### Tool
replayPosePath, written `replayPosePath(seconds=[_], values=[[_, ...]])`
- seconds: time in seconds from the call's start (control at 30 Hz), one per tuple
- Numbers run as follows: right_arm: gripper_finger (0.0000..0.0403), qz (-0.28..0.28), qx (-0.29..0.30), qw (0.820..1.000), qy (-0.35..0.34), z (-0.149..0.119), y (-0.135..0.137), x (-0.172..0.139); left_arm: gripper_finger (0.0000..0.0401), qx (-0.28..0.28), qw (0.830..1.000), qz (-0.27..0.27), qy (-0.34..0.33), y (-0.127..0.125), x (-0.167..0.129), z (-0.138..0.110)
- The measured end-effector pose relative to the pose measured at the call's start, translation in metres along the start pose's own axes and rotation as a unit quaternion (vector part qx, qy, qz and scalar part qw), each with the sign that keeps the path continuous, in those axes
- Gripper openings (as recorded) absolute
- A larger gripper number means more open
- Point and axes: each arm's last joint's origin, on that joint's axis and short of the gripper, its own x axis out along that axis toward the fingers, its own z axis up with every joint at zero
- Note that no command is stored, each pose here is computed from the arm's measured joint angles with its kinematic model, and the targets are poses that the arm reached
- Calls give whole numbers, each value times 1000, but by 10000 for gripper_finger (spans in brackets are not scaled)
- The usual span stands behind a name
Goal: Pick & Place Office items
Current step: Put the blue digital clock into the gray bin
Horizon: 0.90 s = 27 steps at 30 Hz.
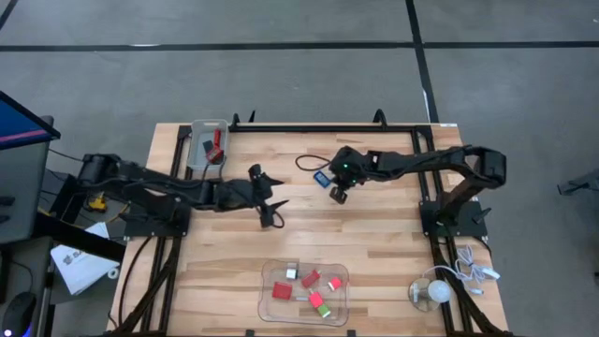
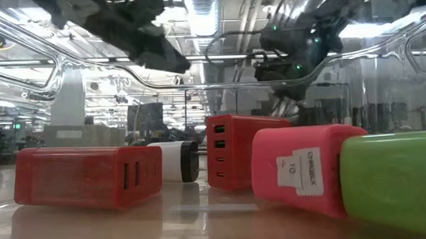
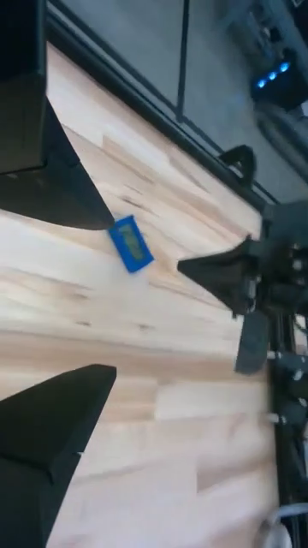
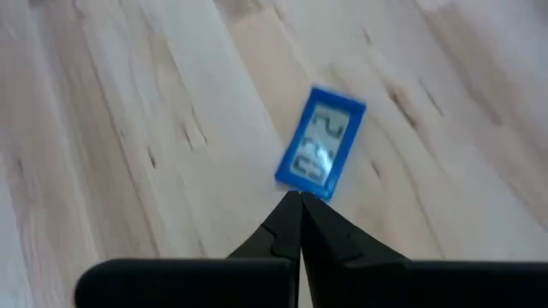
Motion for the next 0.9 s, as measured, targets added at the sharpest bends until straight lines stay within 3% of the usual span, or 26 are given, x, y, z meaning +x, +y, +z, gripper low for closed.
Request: replayPosePath(seconds=[0.2,0.5,0.9], values=[[0,2,14,998,69,-14,-8,16,280,-1,1000,0,-9,-2,6,15],[0,-1,4,996,88,-18,-17,51,272,-8,999,-16,-43,-1,-19,29],[0,48,-9,998,43,33,-20,84,262,5,999,-27,-43,-6,-25,29]])
